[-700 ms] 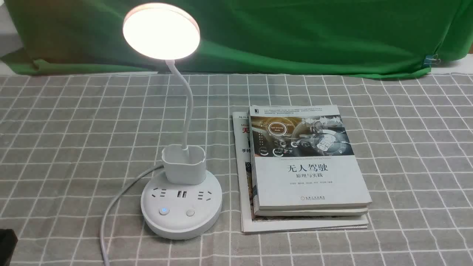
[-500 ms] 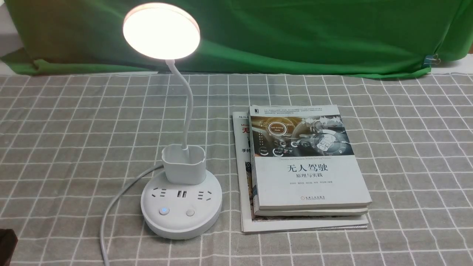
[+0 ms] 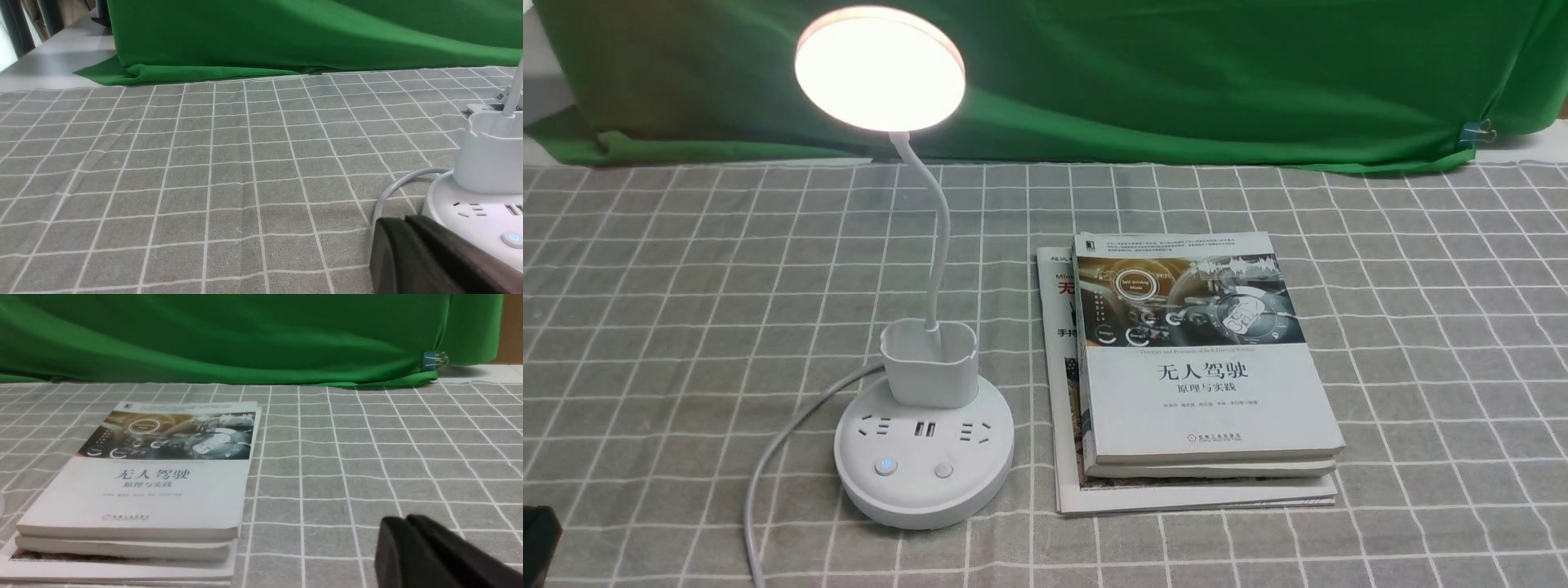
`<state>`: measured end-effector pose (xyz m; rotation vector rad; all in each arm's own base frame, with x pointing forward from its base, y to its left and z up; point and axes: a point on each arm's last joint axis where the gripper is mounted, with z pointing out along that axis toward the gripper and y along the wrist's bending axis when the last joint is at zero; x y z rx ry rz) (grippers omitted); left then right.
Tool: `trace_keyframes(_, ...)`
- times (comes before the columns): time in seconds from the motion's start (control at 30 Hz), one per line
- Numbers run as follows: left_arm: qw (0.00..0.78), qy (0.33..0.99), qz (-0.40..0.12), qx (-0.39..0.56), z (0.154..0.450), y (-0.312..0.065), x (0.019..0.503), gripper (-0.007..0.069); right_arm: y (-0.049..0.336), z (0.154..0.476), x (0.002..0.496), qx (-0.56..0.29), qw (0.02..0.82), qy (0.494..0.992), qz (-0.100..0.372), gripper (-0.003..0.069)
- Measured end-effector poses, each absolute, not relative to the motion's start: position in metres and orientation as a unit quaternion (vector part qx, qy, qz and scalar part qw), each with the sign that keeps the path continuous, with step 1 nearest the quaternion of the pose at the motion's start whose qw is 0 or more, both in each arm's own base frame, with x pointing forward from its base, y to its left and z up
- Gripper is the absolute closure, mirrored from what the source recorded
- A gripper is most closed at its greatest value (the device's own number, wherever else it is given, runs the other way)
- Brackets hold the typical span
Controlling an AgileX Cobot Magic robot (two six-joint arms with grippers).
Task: Turn off the desk lamp on the grey coffee tablecloth by hand.
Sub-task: 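Press the power button on the round power strip under the lamp with the left gripper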
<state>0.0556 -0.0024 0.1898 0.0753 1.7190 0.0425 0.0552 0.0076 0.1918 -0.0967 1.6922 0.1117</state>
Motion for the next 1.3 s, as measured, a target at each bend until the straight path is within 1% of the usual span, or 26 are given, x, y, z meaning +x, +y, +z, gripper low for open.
trace_keyframes(0.1, 0.656, 0.754, 0.012, 0.026, 0.191, -0.003, 0.056, 0.0624, 0.008, 0.192, 0.055, -0.043, 0.661, 0.748, 0.049, 0.0622)
trace_keyframes(0.17, 0.666, 0.746, -0.017, -0.003, 0.193, -0.003, 0.056, 0.0624, 0.008, 0.192, 0.055, -0.043, 0.661, 0.748, 0.049, 0.0622)
trace_keyframes(0.2, 0.678, 0.731, -0.061, -0.047, 0.197, -0.003, 0.056, 0.0624, 0.008, 0.192, 0.055, -0.043, 0.661, 0.748, 0.049, 0.0622)
trace_keyframes(0.23, 0.683, 0.720, -0.093, -0.079, 0.199, -0.004, 0.056, 0.0624, 0.008, 0.192, 0.055, -0.043, 0.661, 0.748, 0.049, 0.0622)
trace_keyframes(0.33, 0.700, 0.672, -0.174, -0.168, 0.207, -0.001, 0.057, 0.0624, 0.008, 0.192, 0.055, -0.043, 0.661, 0.748, 0.049, 0.0622)
trace_keyframes(0.37, 0.703, 0.660, -0.189, -0.187, 0.209, 0.000, 0.056, 0.0624, 0.008, 0.192, 0.055, -0.043, 0.661, 0.748, 0.049, 0.0622)
trace_keyframes(0.47, 0.718, 0.625, -0.210, -0.224, 0.214, 0.004, 0.056, 0.0624, 0.008, 0.192, 0.055, -0.043, 0.661, 0.748, 0.049, 0.0622)
trace_keyframes(0.53, 0.721, 0.617, -0.214, -0.232, 0.215, 0.005, 0.056, 0.0623, 0.008, 0.192, 0.055, -0.043, 0.661, 0.748, 0.049, 0.0622)
trace_keyframes(0.6, 0.713, 0.624, -0.223, -0.229, 0.218, 0.003, 0.055, 0.0622, 0.008, 0.192, 0.055, -0.043, 0.661, 0.748, 0.049, 0.0622)
trace_keyframes(0.67, 0.698, 0.649, -0.226, -0.202, 0.232, -0.002, 0.056, 0.0622, 0.008, 0.192, 0.055, -0.043, 0.661, 0.748, 0.049, 0.0622)
trace_keyframes(0.7, 0.679, 0.676, -0.222, -0.182, 0.241, -0.006, 0.058, 0.0621, 0.008, 0.192, 0.055, -0.043, 0.661, 0.748, 0.049, 0.0622)
trace_keyframes(0.73, 0.678, 0.680, -0.218, -0.175, 0.246, -0.006, 0.058, 0.0621, 0.008, 0.192, 0.055, -0.043, 0.661, 0.748, 0.049, 0.0622)
trace_keyframes(0.8, 0.618, 0.752, -0.196, -0.120, 0.274, -0.014, 0.066, 0.0621, 0.008, 0.192, 0.055, -0.043, 0.661, 0.748, 0.049, 0.0622)
trace_keyframes(0.83, 0.606, 0.762, -0.193, -0.118, 0.275, -0.014, 0.070, 0.0621, 0.008, 0.192, 0.055, -0.043, 0.661, 0.748, 0.049, 0.0622)
trace_keyframes(0.87, 0.548, 0.812, -0.177, -0.096, 0.288, -0.017, 0.080, 0.0621, 0.008, 0.192, 0.055, -0.043, 0.661, 0.748, 0.049, 0.0622)
trace_keyframes(0.93, 0.472, 0.865, -0.160, -0.064, 0.296, -0.019, 0.095, 0.0621, 0.008, 0.192, 0.055, -0.043, 0.661, 0.748, 0.049, 0.0622)
trace_keyframes(0.97, 0.447, 0.882, -0.142, -0.054, 0.300, -0.019, 0.105, 0.0621, 0.008, 0.192, 0.055, -0.043, 0.661, 0.748, 0.049, 0.0622)
trace_keyframes(1.03, 0.396, 0.908, -0.132, -0.028, 0.303, -0.018, 0.121, 0.0621, 0.008, 0.192, 0.055, -0.043, 0.661, 0.748, 0.049, 0.0622)
trace_keyframes(1.1, 0.334, 0.936, -0.108, -0.002, 0.301, -0.016, 0.148, 0.0621, 0.008, 0.192, 0.055, -0.043, 0.661, 0.748, 0.049, 0.0622)
trace_keyframes(1.17, 0.293, 0.950, -0.104, 0.012, 0.295, -0.018, 0.171, 0.0621, 0.008, 0.192, 0.055, -0.043, 0.661, 0.748, 0.049, 0.0622)
trace_keyframes(1.2, 0.284, 0.953, -0.104, 0.014, 0.292, -0.019, 0.175, 0.0621, 0.008, 0.192, 0.055, -0.043, 0.661, 0.748, 0.049, 0.0622)
trace_keyframes(1.3, 0.223, 0.966, -0.110, 0.073, 0.273, -0.045, 0.206, 0.0621, 0.008, 0.192, 0.055, -0.043, 0.661, 0.748, 0.049, 0.0622)
